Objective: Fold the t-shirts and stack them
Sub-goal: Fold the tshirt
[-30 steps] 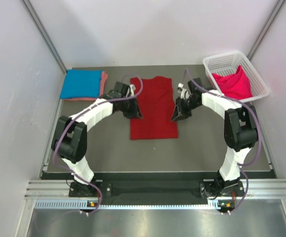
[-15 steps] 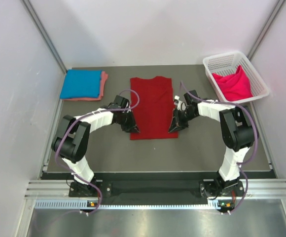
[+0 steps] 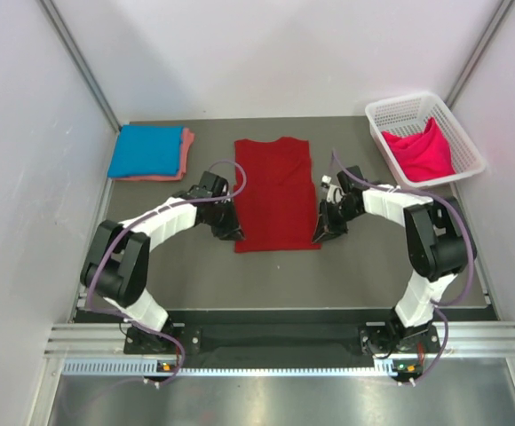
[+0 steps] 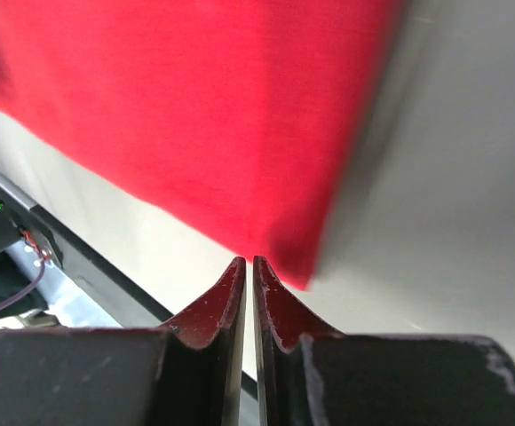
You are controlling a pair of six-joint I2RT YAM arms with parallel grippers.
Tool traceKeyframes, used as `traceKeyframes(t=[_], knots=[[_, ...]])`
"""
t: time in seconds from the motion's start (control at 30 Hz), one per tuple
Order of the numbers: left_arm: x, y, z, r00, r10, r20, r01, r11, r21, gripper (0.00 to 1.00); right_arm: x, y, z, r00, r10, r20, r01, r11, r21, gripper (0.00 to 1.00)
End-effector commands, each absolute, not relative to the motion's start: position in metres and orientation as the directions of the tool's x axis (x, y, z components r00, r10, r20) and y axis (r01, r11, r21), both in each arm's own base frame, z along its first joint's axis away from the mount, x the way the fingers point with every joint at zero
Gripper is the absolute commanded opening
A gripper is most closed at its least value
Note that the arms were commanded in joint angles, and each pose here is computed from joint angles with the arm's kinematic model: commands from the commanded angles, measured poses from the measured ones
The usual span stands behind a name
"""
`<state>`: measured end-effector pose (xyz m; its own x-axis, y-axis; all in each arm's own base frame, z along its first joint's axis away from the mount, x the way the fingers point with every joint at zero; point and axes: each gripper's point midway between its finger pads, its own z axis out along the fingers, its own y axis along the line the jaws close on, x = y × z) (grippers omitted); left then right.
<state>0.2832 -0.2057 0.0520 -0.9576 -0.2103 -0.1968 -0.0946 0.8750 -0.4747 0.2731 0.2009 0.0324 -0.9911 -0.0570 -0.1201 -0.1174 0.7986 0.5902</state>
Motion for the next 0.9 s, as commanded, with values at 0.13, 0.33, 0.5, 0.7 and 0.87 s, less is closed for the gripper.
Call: traceKeyframes(t=[0.13,0.33,0.5,0.7,0.87], knots=[[0.296,-0.248,0.096,-0.936,-0.250,-0.246,-0.039,0.771,-0.636,0.21,0.272,0.276,0.069,-0.969,-0.143,-0.202,-0.242,0.716,0.655,0.08],[0.297,-0.263,0.074,-0.946,-0.270,-0.178,-0.082,0.732,-0.676,0.20,0.274,0.330,0.065,-0.970,-0.171,-0.174,-0.243,0.639,0.730,0.08],[0.288,-0.252,0.041,-0.957,-0.251,-0.144,-0.114,0.785,-0.609,0.20,0.276,0.327,0.041,-0.974,-0.178,-0.139,-0.223,0.659,0.718,0.07],[0.270,-0.229,0.034,-0.965,-0.206,-0.164,-0.092,0.848,-0.522,0.20,0.265,0.295,0.030,-0.978,-0.166,-0.127,-0.208,0.702,0.681,0.07],[0.269,-0.217,0.062,-0.951,-0.188,-0.245,-0.045,0.869,-0.492,0.21,0.260,0.276,0.043,-0.967,-0.181,-0.177,-0.253,0.733,0.632,0.08]])
